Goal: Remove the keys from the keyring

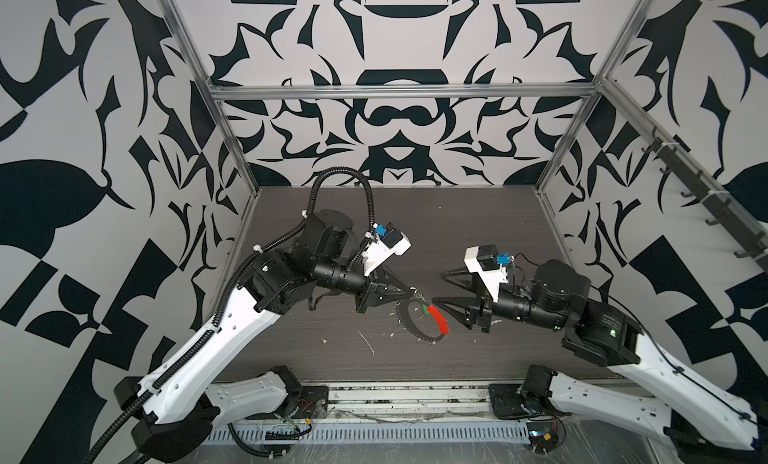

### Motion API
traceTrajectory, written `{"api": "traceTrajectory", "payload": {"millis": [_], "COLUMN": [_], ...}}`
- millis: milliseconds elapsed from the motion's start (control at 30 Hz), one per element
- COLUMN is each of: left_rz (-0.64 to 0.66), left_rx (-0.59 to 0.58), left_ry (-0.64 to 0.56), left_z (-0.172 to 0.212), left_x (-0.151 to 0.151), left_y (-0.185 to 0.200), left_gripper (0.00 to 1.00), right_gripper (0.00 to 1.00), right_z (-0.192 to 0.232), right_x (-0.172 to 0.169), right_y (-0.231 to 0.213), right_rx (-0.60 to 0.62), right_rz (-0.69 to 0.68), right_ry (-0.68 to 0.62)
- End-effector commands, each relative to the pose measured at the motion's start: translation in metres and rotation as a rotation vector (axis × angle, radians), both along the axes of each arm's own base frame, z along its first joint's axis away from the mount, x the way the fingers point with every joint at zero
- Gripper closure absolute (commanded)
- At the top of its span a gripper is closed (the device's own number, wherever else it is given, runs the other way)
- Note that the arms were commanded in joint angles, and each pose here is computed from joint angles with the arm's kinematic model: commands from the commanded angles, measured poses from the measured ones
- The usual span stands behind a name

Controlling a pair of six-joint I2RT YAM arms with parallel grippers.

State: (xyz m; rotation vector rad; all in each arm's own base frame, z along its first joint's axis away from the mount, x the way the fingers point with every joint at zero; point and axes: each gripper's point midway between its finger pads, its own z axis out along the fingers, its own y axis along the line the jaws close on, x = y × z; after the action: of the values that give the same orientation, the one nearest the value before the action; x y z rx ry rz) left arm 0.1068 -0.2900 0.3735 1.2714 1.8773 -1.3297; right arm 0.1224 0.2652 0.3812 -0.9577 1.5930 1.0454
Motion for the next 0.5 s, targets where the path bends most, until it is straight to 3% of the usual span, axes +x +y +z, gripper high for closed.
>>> {"api": "traceTrajectory", "payload": {"millis": [0, 200, 467], "left_rz": [-0.044, -0.052, -0.065], "left_rx": [-0.05, -0.043, -0.051], "left_ry": [-0.053, -0.069, -0.087], "left_z": [0.016, 0.014, 0.016], "left_x": [-0.007, -0.009, -0.014], "left_y": [0.002, 0.002, 0.004], "left_gripper": [1.0, 1.0, 1.0], "right_gripper": [0.38, 0.39, 0.52], "right_z": [0.031, 0.029, 0.031], "right_x": [-0.014, -0.018, -0.019], "right_y": [0.01, 0.025, 0.032], "right_rx": [0.113, 0.103, 0.1], "right_rz": [0.107, 0.176, 0.22], "right_ry": [-0.057, -0.006, 0.024]}}
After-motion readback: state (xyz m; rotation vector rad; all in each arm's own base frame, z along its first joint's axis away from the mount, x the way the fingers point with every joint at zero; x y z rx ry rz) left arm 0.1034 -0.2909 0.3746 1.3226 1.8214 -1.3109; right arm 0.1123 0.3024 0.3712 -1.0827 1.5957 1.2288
